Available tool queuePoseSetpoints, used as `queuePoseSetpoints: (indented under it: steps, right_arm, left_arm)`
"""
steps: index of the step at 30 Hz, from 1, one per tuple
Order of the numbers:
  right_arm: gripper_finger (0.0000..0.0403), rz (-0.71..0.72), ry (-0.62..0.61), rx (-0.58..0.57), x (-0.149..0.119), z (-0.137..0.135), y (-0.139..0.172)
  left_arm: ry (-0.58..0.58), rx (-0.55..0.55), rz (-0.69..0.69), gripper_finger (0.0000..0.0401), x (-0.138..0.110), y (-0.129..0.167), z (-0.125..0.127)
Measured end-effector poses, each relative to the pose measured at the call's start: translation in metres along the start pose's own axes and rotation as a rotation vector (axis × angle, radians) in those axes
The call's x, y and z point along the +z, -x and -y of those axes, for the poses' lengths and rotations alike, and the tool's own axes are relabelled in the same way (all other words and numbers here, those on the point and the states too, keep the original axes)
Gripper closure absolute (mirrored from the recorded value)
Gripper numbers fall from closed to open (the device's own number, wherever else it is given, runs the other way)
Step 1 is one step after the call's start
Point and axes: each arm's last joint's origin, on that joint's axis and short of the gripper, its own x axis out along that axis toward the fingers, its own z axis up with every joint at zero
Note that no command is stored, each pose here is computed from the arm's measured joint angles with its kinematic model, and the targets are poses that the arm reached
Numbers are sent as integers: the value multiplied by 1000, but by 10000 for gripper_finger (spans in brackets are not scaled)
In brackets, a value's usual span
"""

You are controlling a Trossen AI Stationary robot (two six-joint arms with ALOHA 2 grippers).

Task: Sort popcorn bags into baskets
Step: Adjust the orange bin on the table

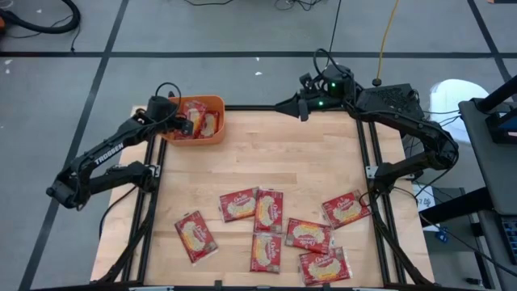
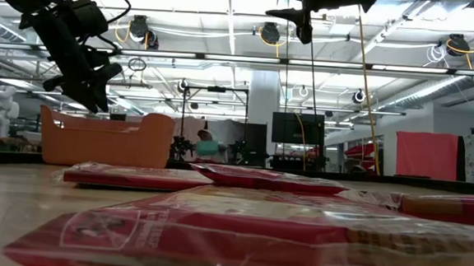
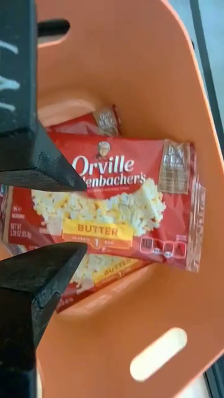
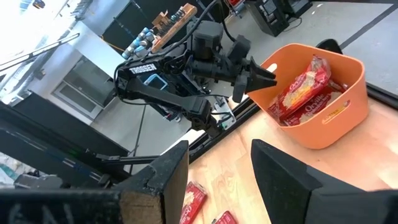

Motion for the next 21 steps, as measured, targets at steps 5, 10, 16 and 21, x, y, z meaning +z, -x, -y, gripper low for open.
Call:
queuePoseSetpoints:
  steps: [5, 10, 16, 21]
  right_arm:
    - [236, -3, 4, 3, -1, -1, -1]
    - [236, 14, 4, -19, 0, 0, -1]
    - [236, 61, 8, -84, 1, 1, -1]
    - [236, 87, 14, -123, 1, 1, -1]
  left_arm:
    - [15, -31, 5, 256, -1, 1, 8]
    - [79, -64, 16, 256, -1, 1, 15]
    - [105, -103, 92, 256, 7, 2, 19]
    - [69, -231, 247, 256, 25, 0, 27]
